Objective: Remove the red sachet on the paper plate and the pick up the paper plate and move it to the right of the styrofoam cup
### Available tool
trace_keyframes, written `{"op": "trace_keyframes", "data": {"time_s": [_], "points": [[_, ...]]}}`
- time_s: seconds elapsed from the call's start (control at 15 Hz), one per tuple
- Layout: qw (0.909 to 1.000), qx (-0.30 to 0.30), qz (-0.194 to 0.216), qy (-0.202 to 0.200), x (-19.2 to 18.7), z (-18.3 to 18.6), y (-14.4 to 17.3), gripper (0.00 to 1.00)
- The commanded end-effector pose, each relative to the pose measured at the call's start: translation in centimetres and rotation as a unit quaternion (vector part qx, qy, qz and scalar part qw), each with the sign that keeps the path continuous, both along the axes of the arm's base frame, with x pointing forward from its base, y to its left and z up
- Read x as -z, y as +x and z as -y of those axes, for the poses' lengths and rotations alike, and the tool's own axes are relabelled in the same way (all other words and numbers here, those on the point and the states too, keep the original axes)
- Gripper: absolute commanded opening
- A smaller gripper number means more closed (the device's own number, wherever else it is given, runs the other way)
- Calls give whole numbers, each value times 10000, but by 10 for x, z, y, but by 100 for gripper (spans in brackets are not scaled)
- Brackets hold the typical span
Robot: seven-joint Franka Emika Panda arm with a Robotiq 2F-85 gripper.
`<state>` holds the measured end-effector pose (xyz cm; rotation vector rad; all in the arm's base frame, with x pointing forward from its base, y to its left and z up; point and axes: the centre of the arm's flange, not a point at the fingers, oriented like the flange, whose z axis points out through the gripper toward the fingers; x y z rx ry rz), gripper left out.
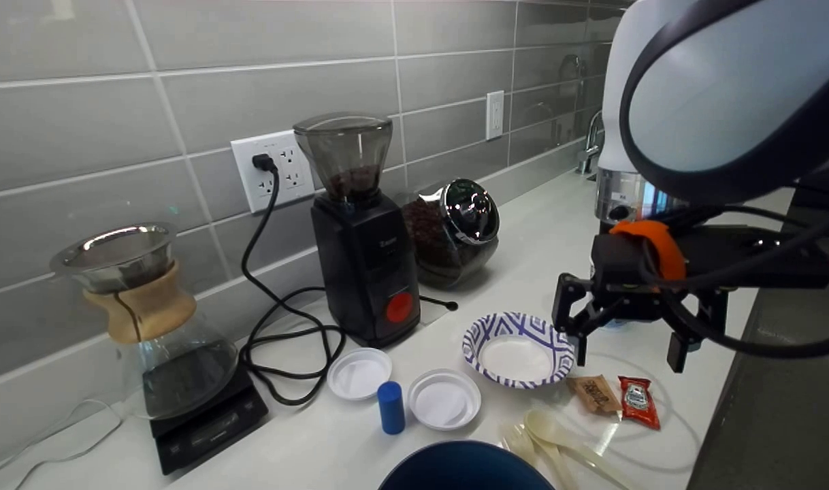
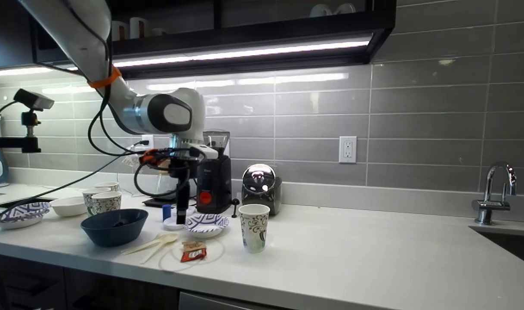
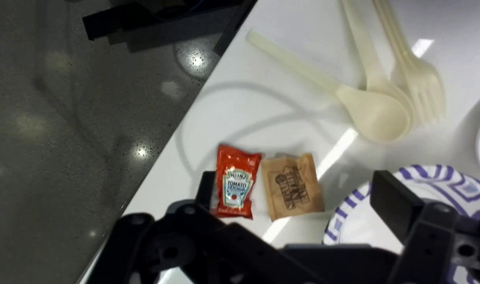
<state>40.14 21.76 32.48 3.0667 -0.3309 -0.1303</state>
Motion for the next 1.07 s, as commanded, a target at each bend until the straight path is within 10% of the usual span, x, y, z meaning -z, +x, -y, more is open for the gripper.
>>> {"op": "trace_keyframes", "data": {"time_s": [0.0,0.73,0.8,1.0], "points": [[9987,126,436,250,-4,9,40,100],[9945,-156,847,604,56,-16,79,100],[9944,-195,834,622,60,-19,79,75],[9944,-309,810,601,68,-28,79,59]]}}
